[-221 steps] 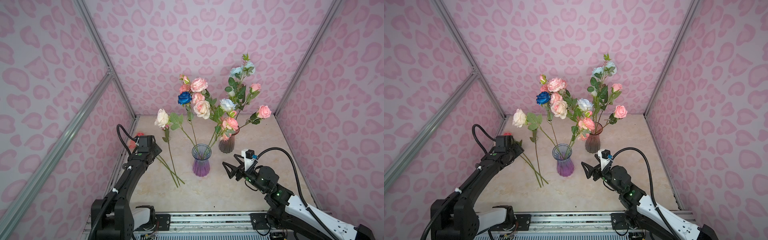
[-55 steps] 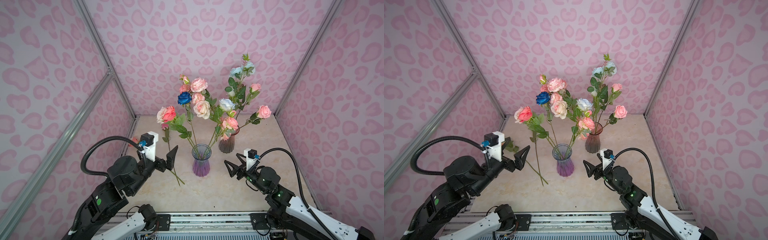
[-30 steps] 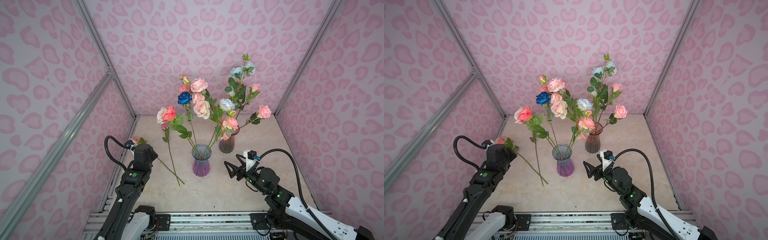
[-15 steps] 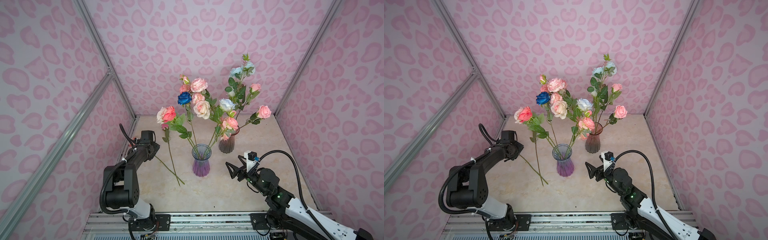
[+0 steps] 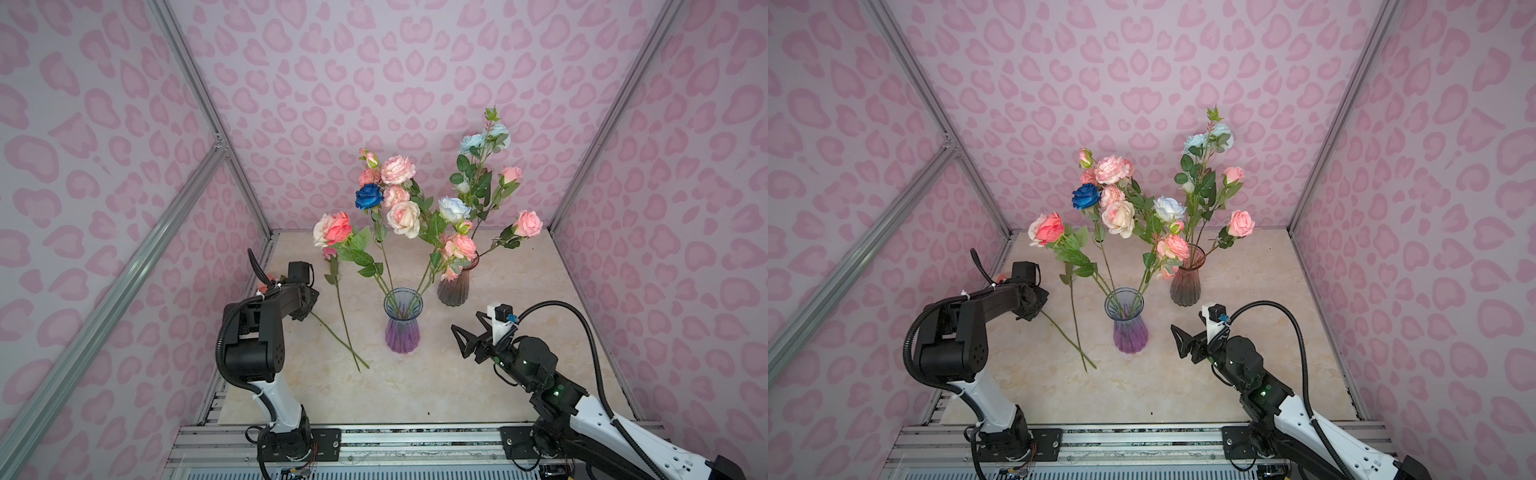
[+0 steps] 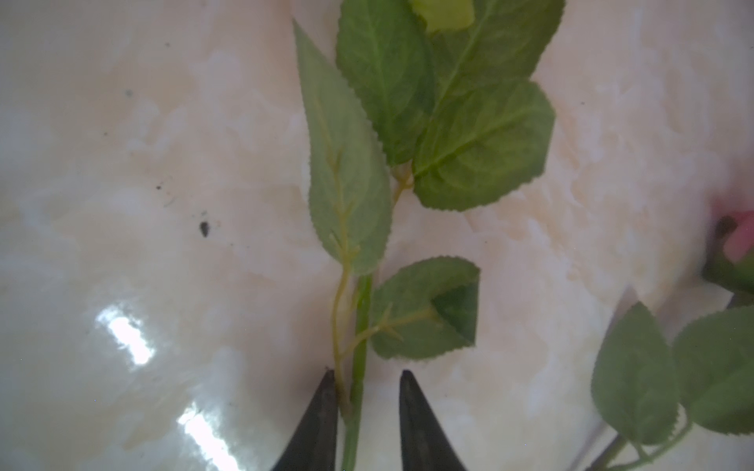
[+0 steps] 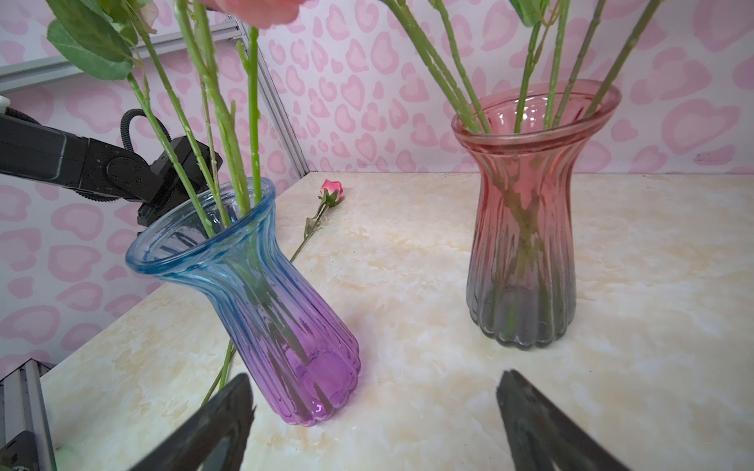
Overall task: Arrange flowers in a vase
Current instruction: Pick up the flower from the middle-left of the table, then place the flower in the vase, then pick up the flower from the top-left of the table.
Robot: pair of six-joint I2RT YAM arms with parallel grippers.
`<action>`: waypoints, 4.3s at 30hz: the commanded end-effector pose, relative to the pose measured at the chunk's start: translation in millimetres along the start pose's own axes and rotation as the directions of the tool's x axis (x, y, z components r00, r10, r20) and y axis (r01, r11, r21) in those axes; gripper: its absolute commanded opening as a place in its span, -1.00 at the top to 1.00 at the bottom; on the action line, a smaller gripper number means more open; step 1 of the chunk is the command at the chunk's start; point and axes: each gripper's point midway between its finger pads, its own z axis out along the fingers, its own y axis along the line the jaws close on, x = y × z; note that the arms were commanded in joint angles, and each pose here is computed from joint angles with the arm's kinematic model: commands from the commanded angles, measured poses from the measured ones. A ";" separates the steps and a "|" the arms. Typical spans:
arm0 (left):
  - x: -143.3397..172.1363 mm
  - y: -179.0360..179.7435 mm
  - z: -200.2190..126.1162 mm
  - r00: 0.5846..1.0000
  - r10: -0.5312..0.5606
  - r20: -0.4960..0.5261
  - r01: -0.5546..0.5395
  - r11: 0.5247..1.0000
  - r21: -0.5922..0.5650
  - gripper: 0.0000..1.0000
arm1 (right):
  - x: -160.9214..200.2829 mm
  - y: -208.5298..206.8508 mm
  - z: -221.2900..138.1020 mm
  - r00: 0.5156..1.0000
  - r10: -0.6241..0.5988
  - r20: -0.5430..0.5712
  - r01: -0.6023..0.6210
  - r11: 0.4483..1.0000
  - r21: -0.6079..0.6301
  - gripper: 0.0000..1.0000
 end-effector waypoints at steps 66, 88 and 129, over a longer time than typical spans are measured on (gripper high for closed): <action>94.6 -142.5 -647.4 0.624 -0.120 0.772 -0.747 -0.381 0.545 0.94 | -31.0 52.9 -7.3 0.999 -0.001 0.035 0.005 0.993 -0.122 -0.87; 140.2 -198.3 -575.9 0.540 -0.061 0.840 -0.815 -0.289 0.503 0.94 | -23.3 41.9 -6.7 1.000 0.005 0.029 -0.002 0.994 -0.111 -0.88; 8.8 -22.2 -341.4 0.772 0.217 0.598 -0.569 0.655 0.497 -0.17 | -17.9 43.2 4.9 1.000 -0.004 0.005 0.005 0.993 -0.122 -0.87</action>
